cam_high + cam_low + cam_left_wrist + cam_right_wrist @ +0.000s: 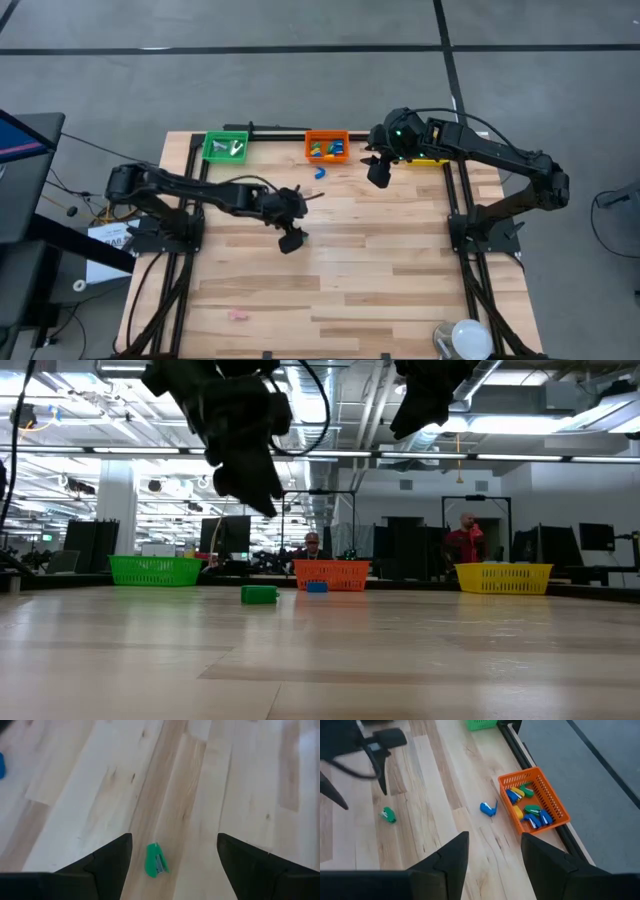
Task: Pick and place Stapler, Stapler remover, tape
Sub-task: Put the green stapler into the orange bin
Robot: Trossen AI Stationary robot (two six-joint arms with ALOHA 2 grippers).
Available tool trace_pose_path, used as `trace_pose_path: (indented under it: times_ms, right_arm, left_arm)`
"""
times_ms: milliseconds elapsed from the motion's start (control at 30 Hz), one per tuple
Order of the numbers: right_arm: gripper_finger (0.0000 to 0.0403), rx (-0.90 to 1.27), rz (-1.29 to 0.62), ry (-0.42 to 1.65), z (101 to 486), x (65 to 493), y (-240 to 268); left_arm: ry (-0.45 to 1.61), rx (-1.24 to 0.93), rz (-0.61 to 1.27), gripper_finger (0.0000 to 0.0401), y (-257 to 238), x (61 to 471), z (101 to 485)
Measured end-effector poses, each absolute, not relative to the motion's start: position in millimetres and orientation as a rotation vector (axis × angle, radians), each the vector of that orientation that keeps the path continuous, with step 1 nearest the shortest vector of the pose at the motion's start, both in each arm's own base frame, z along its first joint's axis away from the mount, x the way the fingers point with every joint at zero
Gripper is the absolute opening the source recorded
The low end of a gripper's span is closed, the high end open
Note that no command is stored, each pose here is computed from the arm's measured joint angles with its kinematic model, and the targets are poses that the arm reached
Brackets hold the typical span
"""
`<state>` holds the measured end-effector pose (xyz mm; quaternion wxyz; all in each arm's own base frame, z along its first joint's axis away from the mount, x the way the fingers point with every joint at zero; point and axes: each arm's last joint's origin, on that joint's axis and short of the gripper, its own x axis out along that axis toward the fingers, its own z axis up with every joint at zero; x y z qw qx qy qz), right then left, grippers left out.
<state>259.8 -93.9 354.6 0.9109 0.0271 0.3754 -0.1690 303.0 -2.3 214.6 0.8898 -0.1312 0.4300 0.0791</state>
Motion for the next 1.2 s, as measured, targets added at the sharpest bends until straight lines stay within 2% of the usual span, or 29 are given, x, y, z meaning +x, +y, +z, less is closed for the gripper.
trace_pose_path:
  times_ms: [200, 433, 1033, 1200]
  right_arm:
    - [0.0172, 0.056, -0.349, 0.774, 355, 260, -94]
    - [0.0172, 0.056, -0.349, 0.774, 355, 260, -94]
    - [0.0172, 0.054, -0.348, 0.775, 355, 260, -94]
    - [0.0172, 0.053, -0.347, 0.775, 355, 260, -94]
  left_arm:
    - [0.956, -0.237, 0.151, 0.0282, -15, 309, 197]
    - [0.990, -0.170, 0.225, 0.0282, -27, 312, 182]
    - [1.108, -0.139, 0.262, 0.0282, -26, 320, 142]
    - [1.128, -0.161, 0.273, 0.0265, -17, 316, 136]
